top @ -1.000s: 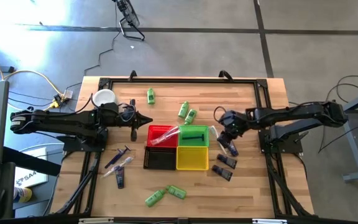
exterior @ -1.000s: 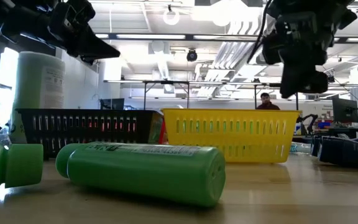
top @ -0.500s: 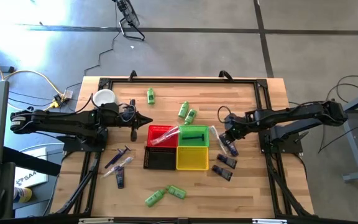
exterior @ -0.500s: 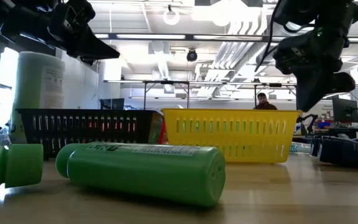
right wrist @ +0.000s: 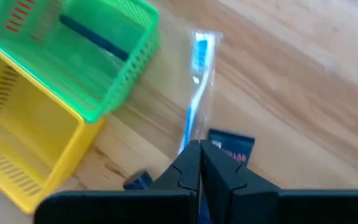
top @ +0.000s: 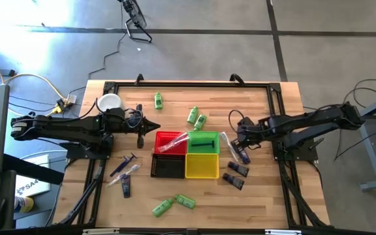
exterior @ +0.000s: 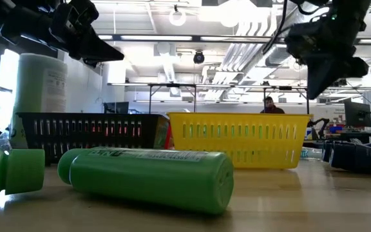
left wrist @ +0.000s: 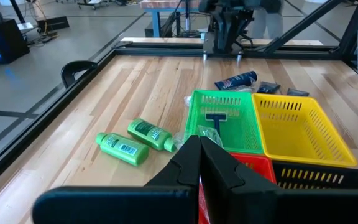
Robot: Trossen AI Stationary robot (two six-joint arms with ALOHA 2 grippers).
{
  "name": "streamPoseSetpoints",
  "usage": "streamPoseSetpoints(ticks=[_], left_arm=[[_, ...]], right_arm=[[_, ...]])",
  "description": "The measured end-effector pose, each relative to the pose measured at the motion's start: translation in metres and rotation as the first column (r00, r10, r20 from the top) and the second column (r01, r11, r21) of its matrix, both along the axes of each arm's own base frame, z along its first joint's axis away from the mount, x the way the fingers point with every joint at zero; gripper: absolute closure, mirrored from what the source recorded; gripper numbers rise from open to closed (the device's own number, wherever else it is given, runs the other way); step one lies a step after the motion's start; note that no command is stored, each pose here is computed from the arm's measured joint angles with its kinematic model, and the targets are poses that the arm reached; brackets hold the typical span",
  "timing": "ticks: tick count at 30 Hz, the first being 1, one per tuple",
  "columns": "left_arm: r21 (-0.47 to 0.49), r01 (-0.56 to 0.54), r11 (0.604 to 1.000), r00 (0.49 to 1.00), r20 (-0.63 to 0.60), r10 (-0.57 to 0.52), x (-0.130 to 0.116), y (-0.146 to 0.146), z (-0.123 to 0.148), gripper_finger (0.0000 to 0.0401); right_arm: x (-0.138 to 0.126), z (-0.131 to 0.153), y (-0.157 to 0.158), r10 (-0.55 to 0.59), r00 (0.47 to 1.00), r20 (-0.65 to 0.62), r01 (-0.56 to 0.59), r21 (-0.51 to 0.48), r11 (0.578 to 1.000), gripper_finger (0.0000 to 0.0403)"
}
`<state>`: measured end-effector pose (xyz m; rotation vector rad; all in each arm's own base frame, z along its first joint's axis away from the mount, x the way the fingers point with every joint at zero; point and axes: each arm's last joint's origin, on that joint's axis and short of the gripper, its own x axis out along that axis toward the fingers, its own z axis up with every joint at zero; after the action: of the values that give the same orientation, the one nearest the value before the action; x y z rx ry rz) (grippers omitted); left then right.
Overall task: Pick & Place Travel size toiletries
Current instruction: Put the dark blue shaving cream into the yellow bin
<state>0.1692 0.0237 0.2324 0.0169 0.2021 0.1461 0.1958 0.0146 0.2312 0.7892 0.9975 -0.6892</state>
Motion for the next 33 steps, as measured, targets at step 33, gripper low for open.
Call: streamPoseSetpoints(ticks=[33], left_arm=[[0.025, -0.027, 0.999, 1.000, -0.012, 0.027, 0.000, 0.001, -0.001, 0.0400]], right_arm=[[-0.015, -0.006, 0.017, -0.061, 0.983, -0.171, 0.083, 0.120, 0.989, 0.0399]])
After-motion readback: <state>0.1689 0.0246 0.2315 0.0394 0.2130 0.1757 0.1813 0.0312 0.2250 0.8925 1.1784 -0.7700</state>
